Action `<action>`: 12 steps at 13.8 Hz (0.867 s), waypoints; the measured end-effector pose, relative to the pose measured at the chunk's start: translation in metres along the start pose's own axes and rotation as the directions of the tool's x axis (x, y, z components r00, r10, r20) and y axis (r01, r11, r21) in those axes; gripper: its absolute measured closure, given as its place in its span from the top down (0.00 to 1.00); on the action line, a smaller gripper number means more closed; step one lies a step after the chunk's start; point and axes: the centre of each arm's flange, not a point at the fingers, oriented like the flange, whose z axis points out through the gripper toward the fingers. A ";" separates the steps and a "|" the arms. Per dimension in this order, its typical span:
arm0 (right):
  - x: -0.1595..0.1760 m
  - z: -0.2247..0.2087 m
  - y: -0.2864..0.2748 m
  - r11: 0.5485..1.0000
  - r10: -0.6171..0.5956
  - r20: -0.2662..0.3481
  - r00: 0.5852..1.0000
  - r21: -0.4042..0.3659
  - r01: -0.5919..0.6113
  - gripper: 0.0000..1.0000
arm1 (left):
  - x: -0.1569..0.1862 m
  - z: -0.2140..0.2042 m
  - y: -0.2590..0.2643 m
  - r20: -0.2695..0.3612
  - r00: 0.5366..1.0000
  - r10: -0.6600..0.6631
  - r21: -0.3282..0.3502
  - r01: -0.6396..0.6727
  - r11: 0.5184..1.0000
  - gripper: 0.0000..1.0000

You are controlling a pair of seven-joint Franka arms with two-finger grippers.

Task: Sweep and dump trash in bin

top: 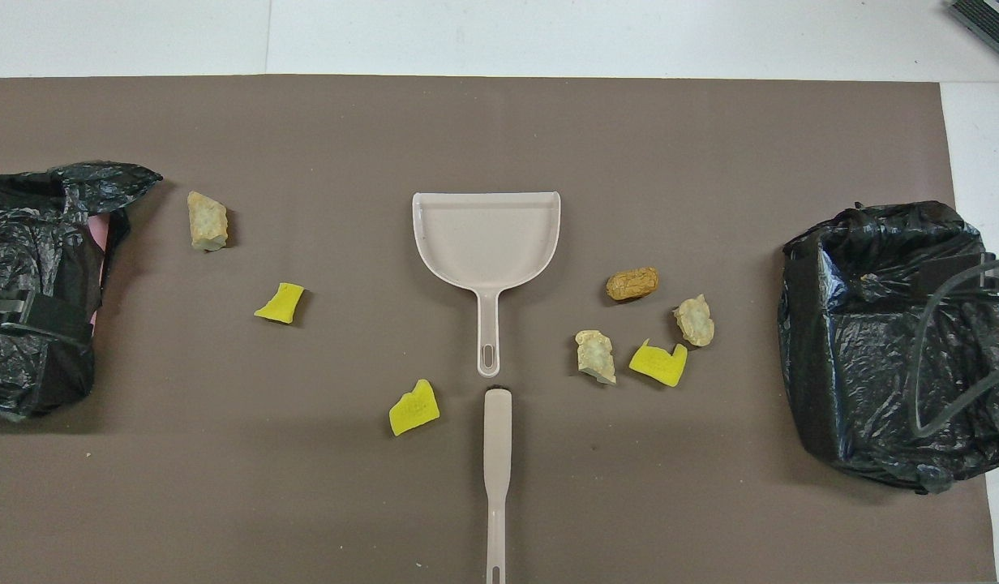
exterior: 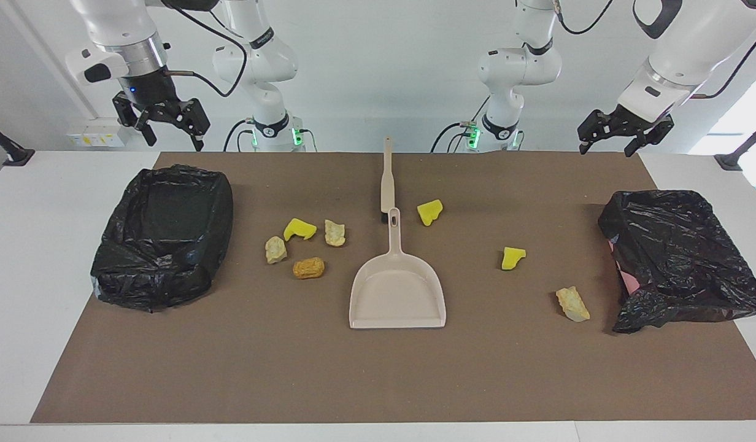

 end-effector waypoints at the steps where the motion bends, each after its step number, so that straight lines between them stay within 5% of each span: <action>1: 0.000 0.000 0.000 1.000 0.000 0.000 1.000 0.000 0.000 1.00 | 0.000 0.001 0.001 0.003 1.000 0.002 0.000 -0.002 1.000 1.00; 12: 0.000 0.000 0.000 1.000 0.000 0.000 1.000 0.000 0.000 1.00 | -0.009 0.069 0.117 0.004 0.982 0.189 0.009 -0.189 0.982 1.00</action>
